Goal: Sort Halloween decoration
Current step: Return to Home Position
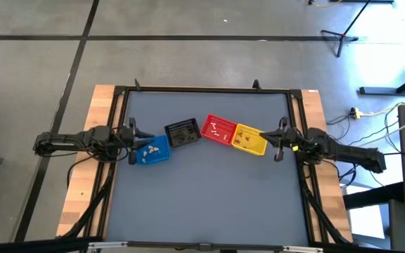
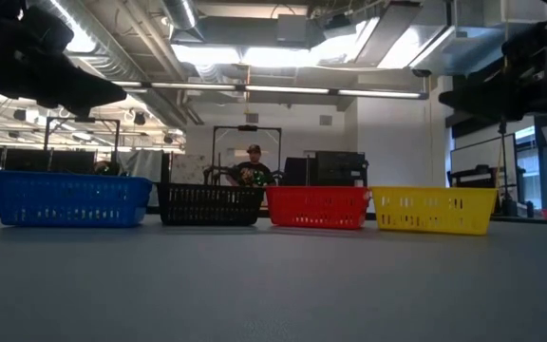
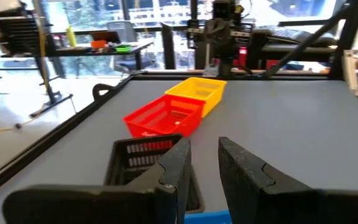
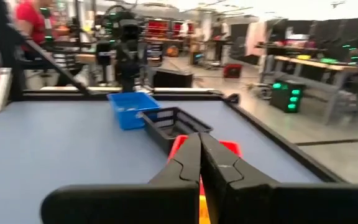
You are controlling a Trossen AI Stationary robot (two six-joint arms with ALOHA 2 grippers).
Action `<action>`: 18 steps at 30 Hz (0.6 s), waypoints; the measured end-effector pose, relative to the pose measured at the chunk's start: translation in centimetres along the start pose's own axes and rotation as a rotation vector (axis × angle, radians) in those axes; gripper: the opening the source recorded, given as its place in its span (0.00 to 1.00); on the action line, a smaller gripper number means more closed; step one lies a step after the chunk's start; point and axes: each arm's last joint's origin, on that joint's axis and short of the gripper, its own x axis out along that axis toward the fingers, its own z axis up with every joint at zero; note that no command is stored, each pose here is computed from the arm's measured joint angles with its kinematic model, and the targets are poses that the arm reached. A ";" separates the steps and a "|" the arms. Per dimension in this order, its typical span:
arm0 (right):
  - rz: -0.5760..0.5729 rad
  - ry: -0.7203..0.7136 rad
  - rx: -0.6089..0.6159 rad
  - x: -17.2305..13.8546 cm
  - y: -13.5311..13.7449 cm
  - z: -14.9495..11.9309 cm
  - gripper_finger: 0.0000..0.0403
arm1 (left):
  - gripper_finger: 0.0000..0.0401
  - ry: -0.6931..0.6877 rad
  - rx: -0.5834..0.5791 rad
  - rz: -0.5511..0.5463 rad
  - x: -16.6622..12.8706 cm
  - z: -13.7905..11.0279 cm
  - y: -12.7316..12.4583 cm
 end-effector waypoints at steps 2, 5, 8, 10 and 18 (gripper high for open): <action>0.029 0.010 0.004 0.0 -0.1 -0.1 0.01 | 0.19 0.002 0.000 -0.023 0.0 0.0 -0.1; 0.016 0.011 0.004 0.0 -0.3 -0.1 0.01 | 0.19 0.005 0.001 -0.046 0.0 0.0 -0.1; -0.008 0.015 0.003 0.0 -0.4 -0.2 0.01 | 0.19 0.005 0.000 -0.046 0.0 -0.1 -0.1; -0.010 0.015 0.003 0.0 -0.4 -0.2 0.01 | 0.19 0.005 0.001 -0.046 0.0 -0.1 -0.1; -0.013 0.016 0.003 0.0 -0.4 -0.2 0.01 | 0.19 0.006 0.000 -0.041 0.0 -0.1 -0.1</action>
